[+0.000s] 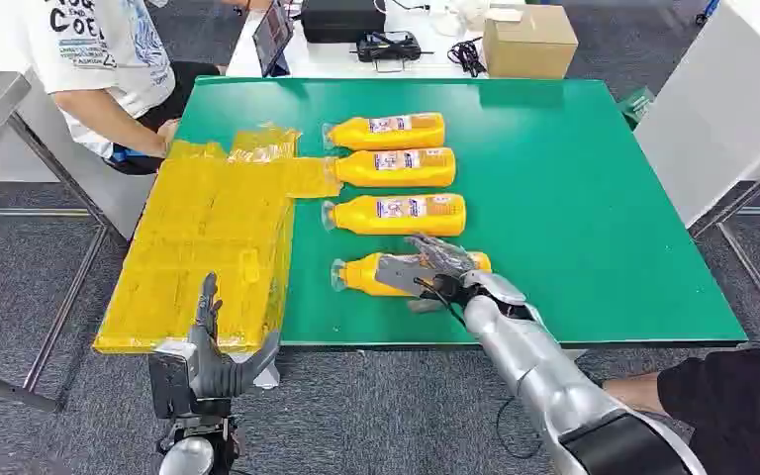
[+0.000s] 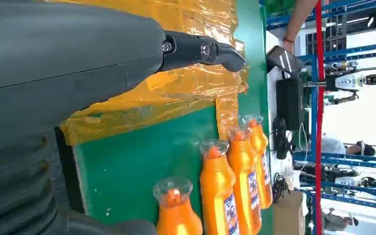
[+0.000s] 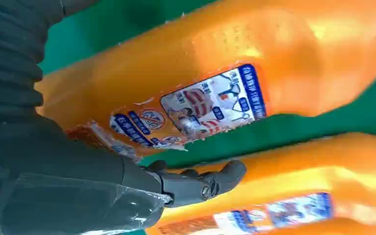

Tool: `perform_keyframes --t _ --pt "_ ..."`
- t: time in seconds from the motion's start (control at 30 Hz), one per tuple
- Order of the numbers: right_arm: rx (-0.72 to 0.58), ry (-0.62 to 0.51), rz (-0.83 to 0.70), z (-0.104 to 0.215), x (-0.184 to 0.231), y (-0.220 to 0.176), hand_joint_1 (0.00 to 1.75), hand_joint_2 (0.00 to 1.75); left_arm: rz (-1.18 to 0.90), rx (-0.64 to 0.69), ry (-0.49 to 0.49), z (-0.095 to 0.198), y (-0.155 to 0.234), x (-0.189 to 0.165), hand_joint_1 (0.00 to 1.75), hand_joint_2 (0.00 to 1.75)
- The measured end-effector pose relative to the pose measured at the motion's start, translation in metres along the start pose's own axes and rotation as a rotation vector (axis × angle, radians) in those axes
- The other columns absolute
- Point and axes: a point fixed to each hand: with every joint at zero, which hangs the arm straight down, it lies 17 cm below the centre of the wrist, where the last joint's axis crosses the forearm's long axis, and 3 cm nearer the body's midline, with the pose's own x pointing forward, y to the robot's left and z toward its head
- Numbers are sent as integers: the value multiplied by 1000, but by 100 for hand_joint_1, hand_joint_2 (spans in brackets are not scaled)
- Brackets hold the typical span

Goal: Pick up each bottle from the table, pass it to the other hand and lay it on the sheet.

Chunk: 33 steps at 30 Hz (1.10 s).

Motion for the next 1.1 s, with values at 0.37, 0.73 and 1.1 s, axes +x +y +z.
perform_keyframes --t 0.37,0.73,1.1 --pt "12 38 59 3 -18 1 0 175 0 0 4 0 0 -1 0 175" --pt "42 37 100 4 -20 6 0 175 -1 1 10 0 1 -3 0 175" --pt "150 44 120 16 -47 6 0 175 -13 30 24 0 11 -7 0 175"
